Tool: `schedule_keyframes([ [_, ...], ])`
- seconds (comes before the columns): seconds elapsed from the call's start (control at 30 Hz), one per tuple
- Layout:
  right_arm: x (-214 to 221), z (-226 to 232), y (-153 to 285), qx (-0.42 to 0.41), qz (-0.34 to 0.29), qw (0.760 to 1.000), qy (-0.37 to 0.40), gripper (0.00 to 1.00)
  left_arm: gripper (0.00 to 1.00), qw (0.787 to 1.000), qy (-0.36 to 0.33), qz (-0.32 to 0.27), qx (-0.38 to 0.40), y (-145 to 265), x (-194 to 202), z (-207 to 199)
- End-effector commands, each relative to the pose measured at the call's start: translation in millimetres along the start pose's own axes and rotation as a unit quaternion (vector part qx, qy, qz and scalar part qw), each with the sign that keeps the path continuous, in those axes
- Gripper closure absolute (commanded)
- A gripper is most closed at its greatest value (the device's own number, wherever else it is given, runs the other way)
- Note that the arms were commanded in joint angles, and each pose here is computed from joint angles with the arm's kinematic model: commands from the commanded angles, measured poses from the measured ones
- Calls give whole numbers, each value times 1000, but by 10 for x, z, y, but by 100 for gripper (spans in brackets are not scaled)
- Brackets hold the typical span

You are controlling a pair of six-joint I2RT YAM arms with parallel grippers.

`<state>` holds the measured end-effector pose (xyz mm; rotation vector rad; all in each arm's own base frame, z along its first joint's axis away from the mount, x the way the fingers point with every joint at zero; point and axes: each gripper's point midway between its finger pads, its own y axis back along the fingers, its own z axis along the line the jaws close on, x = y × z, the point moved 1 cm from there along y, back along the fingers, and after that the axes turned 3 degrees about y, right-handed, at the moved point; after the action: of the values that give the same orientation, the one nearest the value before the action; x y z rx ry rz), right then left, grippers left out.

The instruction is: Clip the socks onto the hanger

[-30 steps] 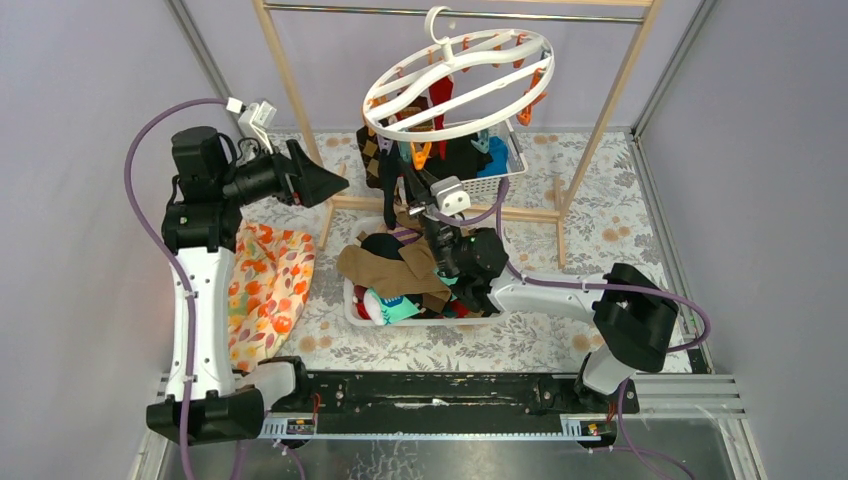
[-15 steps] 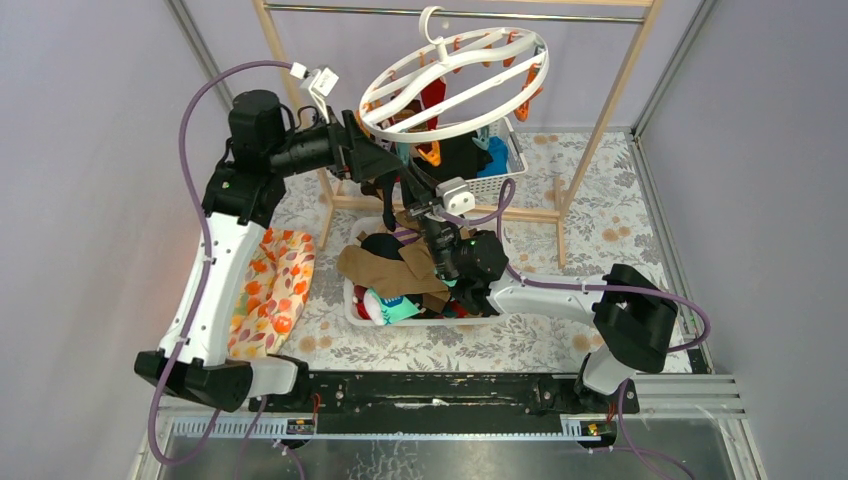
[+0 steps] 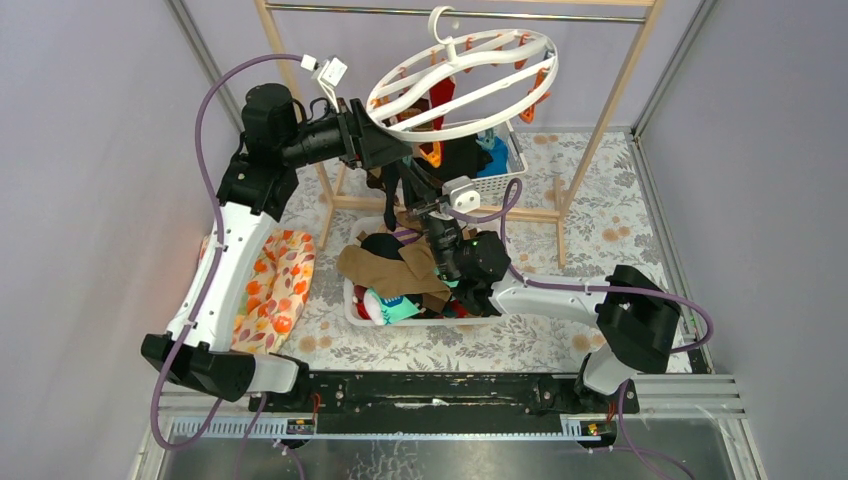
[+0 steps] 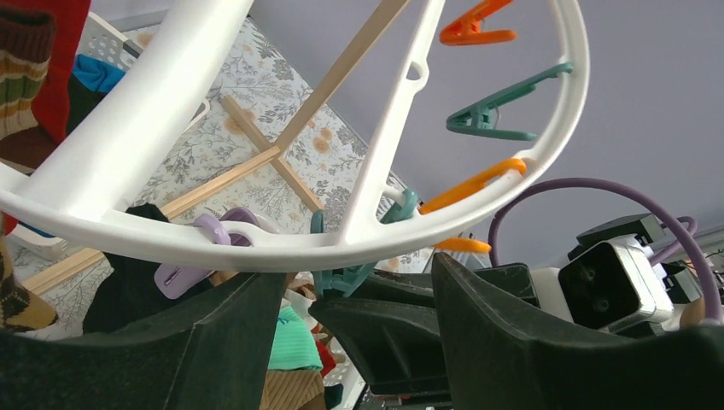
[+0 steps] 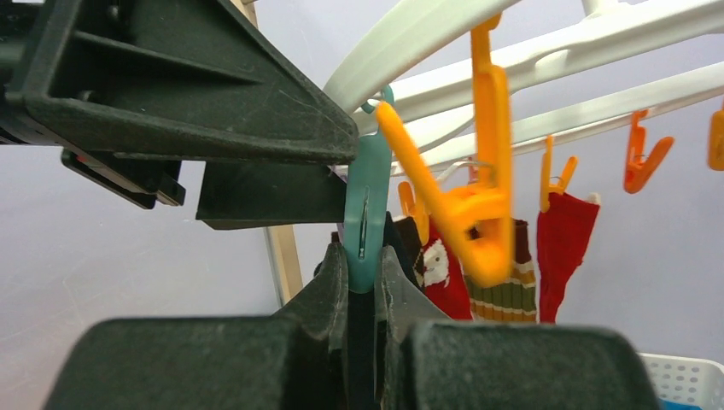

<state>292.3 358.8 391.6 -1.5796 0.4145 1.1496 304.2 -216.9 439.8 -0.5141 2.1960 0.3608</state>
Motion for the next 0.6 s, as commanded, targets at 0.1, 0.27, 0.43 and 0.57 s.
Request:
schedule_keyframes([
  [0.1,-258,113,5,-21,-26,999,-33,100,33,999,-20,-16,37,-75,-64,-107],
  [0.27,-239,131,-3,-24,-23,999,-34,100,36,998,-31,-27,44,-39,-102,-194],
  [0.43,-209,171,-11,-31,-17,999,-37,100,41,998,-36,-33,37,-90,-148,-151],
  [0.57,-194,178,-10,-33,-11,999,-35,100,44,998,-39,-37,29,-120,-174,-105],
])
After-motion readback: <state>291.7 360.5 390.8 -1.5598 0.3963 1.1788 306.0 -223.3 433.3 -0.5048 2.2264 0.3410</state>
